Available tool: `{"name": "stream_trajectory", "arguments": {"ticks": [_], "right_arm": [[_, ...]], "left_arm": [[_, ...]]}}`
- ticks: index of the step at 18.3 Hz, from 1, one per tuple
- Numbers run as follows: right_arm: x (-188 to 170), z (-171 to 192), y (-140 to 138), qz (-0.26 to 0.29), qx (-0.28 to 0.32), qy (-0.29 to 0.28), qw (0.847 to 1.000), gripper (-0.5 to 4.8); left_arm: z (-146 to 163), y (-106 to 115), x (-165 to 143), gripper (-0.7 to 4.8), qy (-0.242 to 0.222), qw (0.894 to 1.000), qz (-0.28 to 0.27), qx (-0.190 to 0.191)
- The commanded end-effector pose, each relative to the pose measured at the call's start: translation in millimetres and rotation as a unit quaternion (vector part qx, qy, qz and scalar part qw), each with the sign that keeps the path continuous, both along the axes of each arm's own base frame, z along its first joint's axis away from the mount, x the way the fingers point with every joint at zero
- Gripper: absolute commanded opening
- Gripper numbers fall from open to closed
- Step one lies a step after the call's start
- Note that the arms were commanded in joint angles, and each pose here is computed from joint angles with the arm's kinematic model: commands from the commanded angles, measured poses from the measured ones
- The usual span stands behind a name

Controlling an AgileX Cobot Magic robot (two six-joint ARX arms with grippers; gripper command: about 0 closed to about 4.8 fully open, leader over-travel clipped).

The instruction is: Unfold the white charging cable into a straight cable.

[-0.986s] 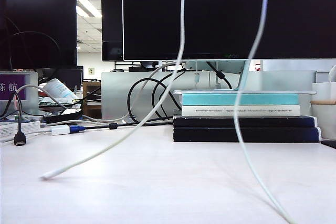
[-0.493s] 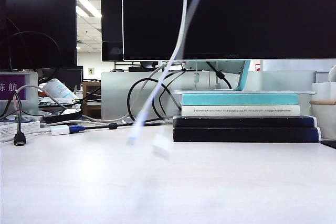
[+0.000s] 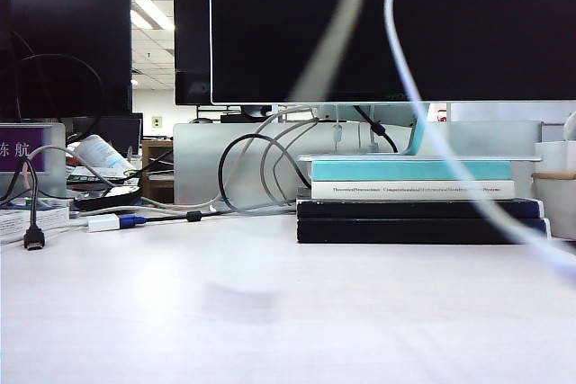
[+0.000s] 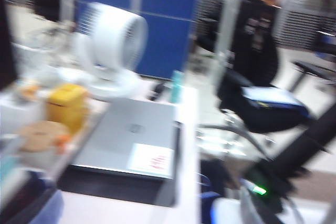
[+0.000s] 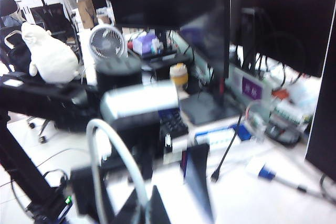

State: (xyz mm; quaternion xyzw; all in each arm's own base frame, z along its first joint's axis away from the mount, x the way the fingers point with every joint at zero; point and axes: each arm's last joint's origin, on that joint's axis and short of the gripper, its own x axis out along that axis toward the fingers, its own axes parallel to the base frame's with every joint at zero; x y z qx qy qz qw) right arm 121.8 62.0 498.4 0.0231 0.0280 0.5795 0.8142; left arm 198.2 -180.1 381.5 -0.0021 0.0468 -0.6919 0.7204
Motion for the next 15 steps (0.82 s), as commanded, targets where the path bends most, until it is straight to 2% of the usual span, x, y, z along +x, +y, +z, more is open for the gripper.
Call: {"name": "stream_trajectory", "arguments": {"ticks": [1, 3, 4, 5, 7, 8, 9, 10, 11, 13, 15], "right_arm": [[-2, 4, -1, -0.003, 0.004, -0.017, 1.000, -0.06], [-1, 0, -2, -0.039, -0.015, -0.019, 0.999, -0.06], [0, -6, -3, -0.083, -0.044, -0.022, 0.995, -0.06], [3, -12, -5, -0.125, -0.079, -0.020, 0.989, -0.06], [7, -18, -5, -0.155, -0.102, 0.000, 0.983, -0.06], [9, -21, -5, -0.166, -0.112, 0.010, 0.980, -0.06], [15, -28, -5, -0.192, -0.147, 0.020, 0.970, -0.06], [23, -36, -6, -0.235, -0.194, 0.033, 0.952, -0.06], [29, -42, -4, -0.240, -0.212, 0.049, 0.946, -0.06], [40, -49, -1, -0.226, -0.223, 0.075, 0.945, -0.06], [52, -61, 3, -0.220, -0.253, 0.114, 0.935, -0.06]], "left_arm": [[-3, -1, 1, 4.79, 0.004, 1.000, 0.011, 0.011], [-10, 11, 10, 4.79, -0.011, 0.989, 0.131, 0.060], [-18, 24, 19, 4.79, -0.026, 0.971, 0.207, 0.114], [-25, 34, 23, 4.79, -0.012, 0.960, 0.237, 0.149], [-29, 47, 29, 4.79, 0.009, 0.945, 0.276, 0.174], [-31, 50, 30, 4.79, 0.018, 0.941, 0.285, 0.182], [-32, 50, 29, 4.79, 0.027, 0.939, 0.287, 0.188], [-32, 50, 29, 4.79, 0.027, 0.939, 0.286, 0.188], [-32, 51, 28, 4.79, 0.025, 0.939, 0.286, 0.188], [-31, 51, 27, 4.79, 0.022, 0.940, 0.283, 0.188], [-32, 52, 25, 4.79, 0.025, 0.940, 0.280, 0.195]]}}
